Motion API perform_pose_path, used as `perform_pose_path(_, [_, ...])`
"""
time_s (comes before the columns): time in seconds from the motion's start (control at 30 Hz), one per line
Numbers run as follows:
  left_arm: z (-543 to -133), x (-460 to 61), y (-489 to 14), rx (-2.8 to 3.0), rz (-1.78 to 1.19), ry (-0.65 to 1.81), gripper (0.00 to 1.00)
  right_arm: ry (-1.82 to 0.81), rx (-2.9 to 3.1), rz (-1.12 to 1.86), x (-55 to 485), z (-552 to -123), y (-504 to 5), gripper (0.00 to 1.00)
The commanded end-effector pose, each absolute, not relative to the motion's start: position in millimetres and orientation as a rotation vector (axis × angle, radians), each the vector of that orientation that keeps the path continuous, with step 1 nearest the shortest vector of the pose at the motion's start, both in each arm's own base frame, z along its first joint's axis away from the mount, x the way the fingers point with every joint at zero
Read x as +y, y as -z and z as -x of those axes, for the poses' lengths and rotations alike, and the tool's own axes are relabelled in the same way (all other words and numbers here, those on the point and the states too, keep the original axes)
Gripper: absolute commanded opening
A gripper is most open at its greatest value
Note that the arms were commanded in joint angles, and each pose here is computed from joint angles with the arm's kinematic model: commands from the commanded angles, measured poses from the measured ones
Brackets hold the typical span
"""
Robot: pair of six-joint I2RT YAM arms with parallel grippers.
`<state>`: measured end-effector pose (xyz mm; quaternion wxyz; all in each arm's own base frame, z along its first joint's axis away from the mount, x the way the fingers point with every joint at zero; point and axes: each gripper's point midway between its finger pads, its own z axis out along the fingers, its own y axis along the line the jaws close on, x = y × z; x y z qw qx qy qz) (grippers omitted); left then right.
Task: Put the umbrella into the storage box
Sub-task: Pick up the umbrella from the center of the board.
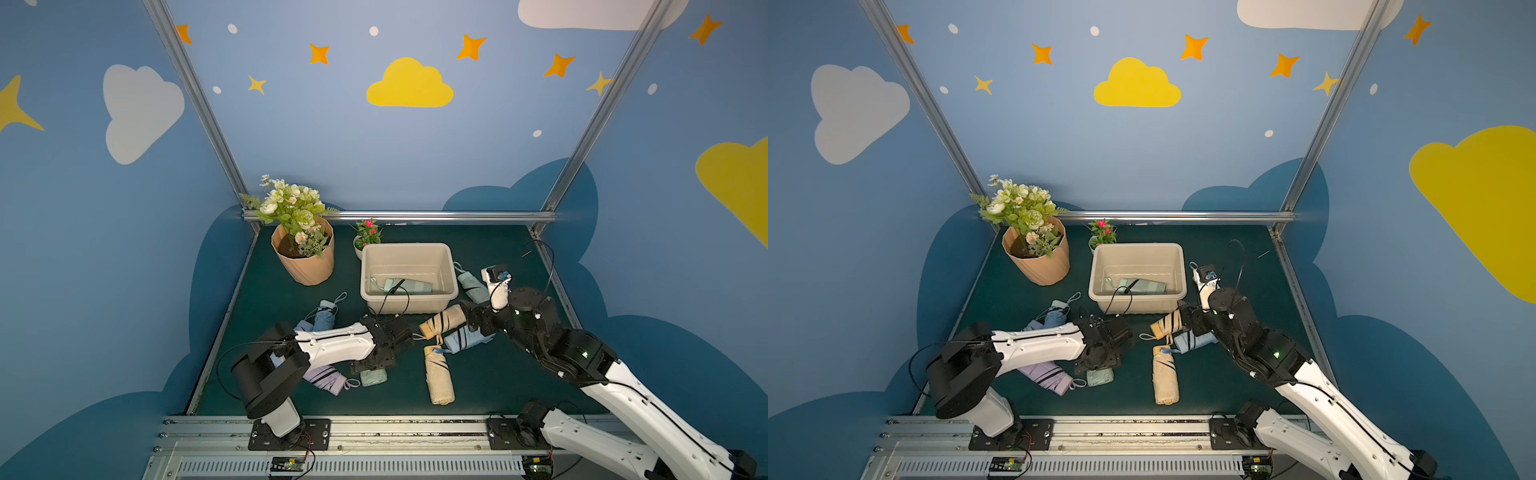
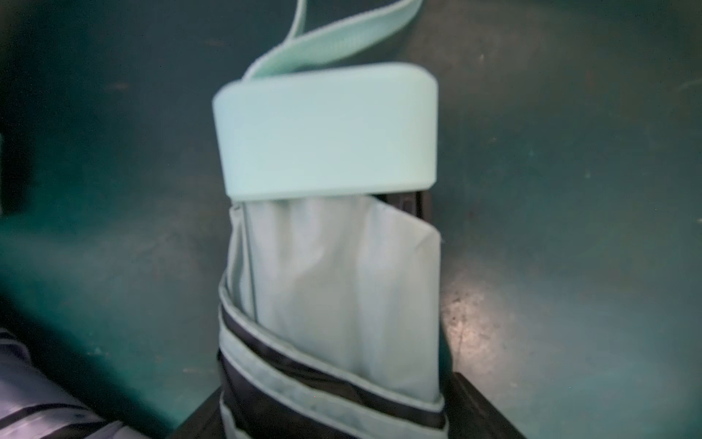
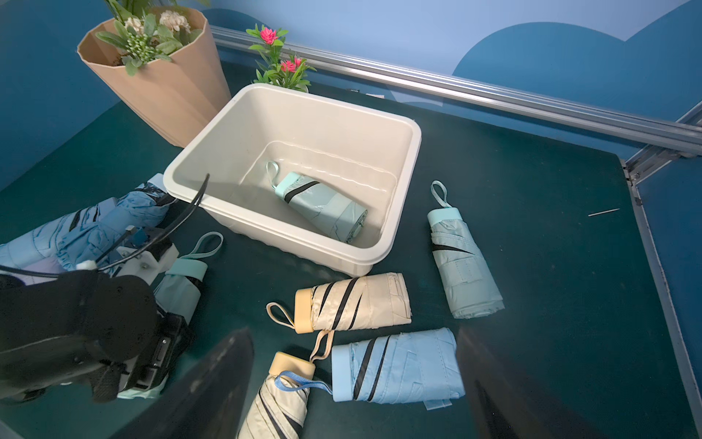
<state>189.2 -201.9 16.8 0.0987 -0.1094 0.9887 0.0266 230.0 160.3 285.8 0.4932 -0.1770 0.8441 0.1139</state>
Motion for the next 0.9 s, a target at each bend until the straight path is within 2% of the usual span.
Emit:
perform_pose_path(0.0, [-188.5, -196.1, -9.4, 2.930, 0.351, -0.090, 0.80, -0.265, 2.069, 0.419, 157.9, -228.6, -279.0, 0.89])
perform_pose_path(0.2, [-182.2, -197.3, 0.5, 2.964, 0.397, -0.036, 0.69, -0.265, 2.065, 0.405, 158.2, -230.6, -279.4, 0.89])
perform_pose_path(0.53, [-186.6, -192.4, -28.4, 2.919, 0.310, -0.020, 0.30, -0.273, 2.064, 0.375, 157.4, -231.6, -275.3, 0.89])
perform_pose_path(0.67, [-191.9, -187.8, -60.3, 2.843, 0.200, -0.027, 0.23, -0.284, 2.068, 0.360, 159.3, -233.0, -271.8, 0.89])
perform_pose_path(0.87, [-202.6, -185.5, -113.4, 2.703, -0.093, 0.034, 0.18, -0.288, 2.065, 0.357, 163.6, -237.3, -270.2, 0.89])
